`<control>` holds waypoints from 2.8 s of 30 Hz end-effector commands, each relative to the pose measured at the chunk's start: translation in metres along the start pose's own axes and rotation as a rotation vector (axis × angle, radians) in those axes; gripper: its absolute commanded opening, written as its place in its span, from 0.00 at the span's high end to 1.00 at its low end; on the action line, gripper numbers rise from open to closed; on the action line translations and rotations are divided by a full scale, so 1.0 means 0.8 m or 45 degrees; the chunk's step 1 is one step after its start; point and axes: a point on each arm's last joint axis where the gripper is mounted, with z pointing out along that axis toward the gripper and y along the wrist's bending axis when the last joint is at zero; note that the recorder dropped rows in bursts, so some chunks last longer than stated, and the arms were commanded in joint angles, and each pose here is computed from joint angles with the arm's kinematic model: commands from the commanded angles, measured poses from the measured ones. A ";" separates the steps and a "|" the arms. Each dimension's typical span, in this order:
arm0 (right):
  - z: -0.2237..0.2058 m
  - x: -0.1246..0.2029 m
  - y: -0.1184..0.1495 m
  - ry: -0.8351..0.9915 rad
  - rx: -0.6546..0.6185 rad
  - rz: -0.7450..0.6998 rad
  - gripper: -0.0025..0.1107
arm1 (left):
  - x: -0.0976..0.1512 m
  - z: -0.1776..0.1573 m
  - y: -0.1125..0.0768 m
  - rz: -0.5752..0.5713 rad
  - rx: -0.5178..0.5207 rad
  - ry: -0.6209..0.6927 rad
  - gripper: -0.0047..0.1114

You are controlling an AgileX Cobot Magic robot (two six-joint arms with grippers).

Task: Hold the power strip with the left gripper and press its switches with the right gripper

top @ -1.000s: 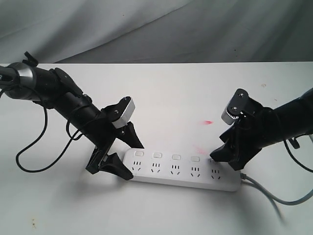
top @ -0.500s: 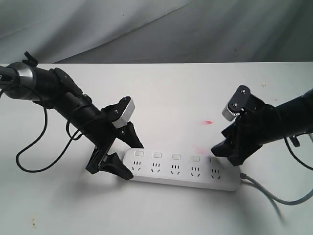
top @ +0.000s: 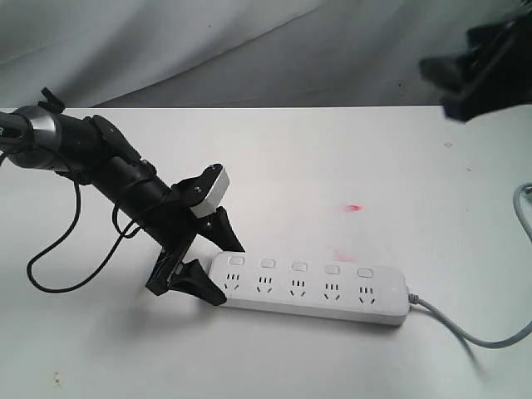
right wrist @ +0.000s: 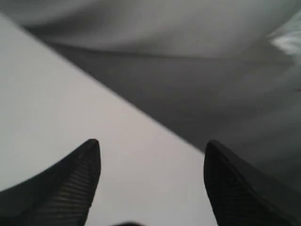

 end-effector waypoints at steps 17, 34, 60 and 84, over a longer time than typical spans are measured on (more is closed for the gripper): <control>-0.276 -0.060 -0.028 -0.601 1.043 0.442 0.47 | -0.002 0.003 -0.002 0.007 0.011 -0.001 0.96; -0.277 -0.065 -0.022 -0.741 0.905 0.634 0.98 | -0.002 0.003 -0.002 0.005 0.011 -0.001 0.96; -0.219 -0.055 0.016 -0.279 0.386 0.167 0.98 | -0.002 0.003 -0.002 0.004 0.009 0.000 0.96; -0.202 0.038 0.042 0.222 0.343 0.255 0.98 | -0.002 0.003 -0.002 0.007 0.009 0.000 0.96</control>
